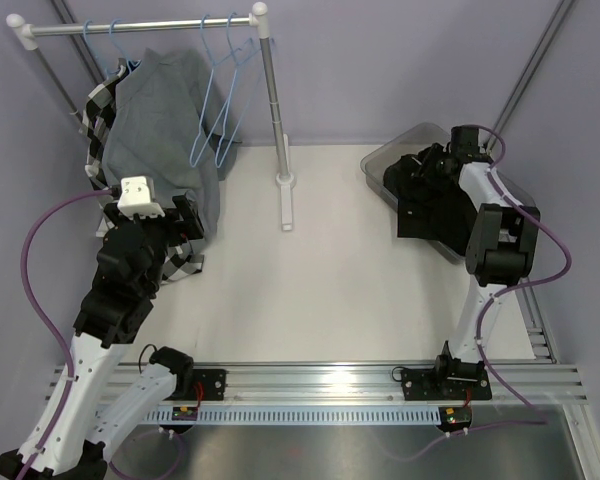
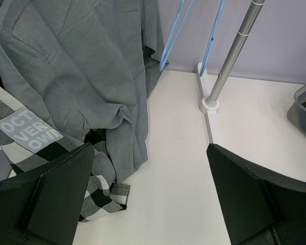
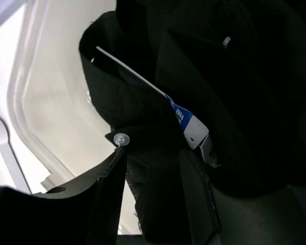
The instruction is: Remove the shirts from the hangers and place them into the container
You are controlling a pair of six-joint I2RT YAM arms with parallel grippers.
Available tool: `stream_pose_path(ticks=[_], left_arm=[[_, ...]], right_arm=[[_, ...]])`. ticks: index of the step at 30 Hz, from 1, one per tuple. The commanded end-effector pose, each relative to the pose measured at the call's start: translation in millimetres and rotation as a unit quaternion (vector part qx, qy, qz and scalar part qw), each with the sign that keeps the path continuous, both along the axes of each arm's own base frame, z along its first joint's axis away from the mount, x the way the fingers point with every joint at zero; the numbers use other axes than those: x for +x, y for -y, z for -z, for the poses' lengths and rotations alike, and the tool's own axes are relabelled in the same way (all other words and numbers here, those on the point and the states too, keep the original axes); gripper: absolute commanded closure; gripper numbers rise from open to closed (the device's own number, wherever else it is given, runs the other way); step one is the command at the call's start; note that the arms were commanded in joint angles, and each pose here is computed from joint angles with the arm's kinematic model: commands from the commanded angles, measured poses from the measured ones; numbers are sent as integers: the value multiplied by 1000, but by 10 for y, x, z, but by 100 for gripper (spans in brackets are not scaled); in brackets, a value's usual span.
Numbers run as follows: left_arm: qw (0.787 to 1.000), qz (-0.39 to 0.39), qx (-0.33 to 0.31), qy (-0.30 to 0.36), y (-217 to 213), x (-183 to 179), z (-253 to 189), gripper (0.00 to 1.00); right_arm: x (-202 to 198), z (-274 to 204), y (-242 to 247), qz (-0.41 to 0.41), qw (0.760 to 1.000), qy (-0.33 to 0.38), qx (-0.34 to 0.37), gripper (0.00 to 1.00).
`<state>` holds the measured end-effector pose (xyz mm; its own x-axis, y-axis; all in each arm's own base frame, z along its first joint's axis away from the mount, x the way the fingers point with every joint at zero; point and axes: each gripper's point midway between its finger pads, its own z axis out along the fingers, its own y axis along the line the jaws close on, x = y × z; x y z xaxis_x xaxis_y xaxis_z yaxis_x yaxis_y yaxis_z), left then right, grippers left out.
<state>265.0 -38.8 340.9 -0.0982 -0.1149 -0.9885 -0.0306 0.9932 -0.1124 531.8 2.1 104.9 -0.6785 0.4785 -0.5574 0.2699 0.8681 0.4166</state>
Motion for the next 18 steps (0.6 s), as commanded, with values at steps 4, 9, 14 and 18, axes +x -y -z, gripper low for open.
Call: stream_pose_path(ticks=[4, 9, 14, 18], left_arm=[[999, -4, -9, 31, -18, 13, -159, 1], [999, -2, -9, 32, -9, 14, -162, 1], [999, 1, -11, 33, 0, 7, -169, 1], [999, 2, -13, 34, 3, -5, -177, 1]], right_arm=[[-35, 298, -107, 4, 998, -57, 17, 45], [-27, 183, -130, -9, 999, -47, 15, 45], [-100, -487, -130, -22, 999, 32, -10, 44], [-329, -1075, -232, -24, 994, 99, -35, 43]])
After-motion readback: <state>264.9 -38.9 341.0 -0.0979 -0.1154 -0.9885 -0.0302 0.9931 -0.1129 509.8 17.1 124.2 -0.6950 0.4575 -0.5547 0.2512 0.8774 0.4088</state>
